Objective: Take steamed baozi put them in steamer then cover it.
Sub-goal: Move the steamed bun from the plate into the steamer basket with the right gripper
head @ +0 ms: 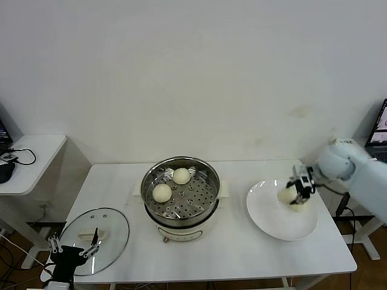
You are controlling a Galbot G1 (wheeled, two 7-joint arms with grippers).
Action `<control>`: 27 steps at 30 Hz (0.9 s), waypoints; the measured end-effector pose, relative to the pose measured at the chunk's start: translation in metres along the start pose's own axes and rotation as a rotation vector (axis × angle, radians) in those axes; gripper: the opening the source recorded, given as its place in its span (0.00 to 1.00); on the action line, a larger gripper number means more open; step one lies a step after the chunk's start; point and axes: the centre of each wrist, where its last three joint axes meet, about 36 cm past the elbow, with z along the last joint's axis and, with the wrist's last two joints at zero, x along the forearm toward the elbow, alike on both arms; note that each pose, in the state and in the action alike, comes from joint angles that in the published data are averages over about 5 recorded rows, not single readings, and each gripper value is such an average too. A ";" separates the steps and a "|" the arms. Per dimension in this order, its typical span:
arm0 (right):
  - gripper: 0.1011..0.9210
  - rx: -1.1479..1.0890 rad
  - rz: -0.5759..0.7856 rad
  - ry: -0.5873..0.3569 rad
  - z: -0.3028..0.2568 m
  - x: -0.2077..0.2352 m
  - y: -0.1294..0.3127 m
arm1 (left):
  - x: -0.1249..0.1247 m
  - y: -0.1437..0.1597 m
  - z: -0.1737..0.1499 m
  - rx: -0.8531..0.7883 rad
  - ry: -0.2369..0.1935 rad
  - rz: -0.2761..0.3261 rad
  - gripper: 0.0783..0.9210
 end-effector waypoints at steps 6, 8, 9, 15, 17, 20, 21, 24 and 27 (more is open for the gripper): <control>0.63 0.065 0.071 -0.053 -0.043 0.045 -0.035 | -0.001 0.001 0.001 0.001 0.001 -0.001 0.88; 0.63 0.096 0.090 -0.072 -0.062 0.057 -0.046 | -0.002 0.002 0.002 0.002 0.003 -0.003 0.88; 0.63 0.113 0.097 -0.082 -0.072 0.062 -0.050 | -0.002 0.002 0.003 0.003 0.004 -0.005 0.88; 0.63 0.237 0.107 -0.149 -0.137 0.074 -0.065 | -0.003 0.005 0.005 0.006 0.010 -0.017 0.88; 0.63 0.287 0.101 -0.172 -0.160 0.072 -0.065 | -0.003 0.006 0.005 0.007 0.010 -0.021 0.88; 0.63 0.364 0.086 -0.202 -0.193 0.065 -0.063 | -0.002 0.009 0.004 0.005 0.010 -0.026 0.88; 0.63 0.389 0.081 -0.209 -0.203 0.062 -0.062 | -0.002 0.009 0.004 0.005 0.011 -0.028 0.88; 0.63 0.468 0.064 -0.227 -0.230 0.050 -0.057 | -0.001 0.012 0.004 0.003 0.012 -0.034 0.88; 0.63 0.551 0.046 -0.242 -0.255 0.035 -0.048 | 0.000 0.014 0.005 0.002 0.014 -0.040 0.88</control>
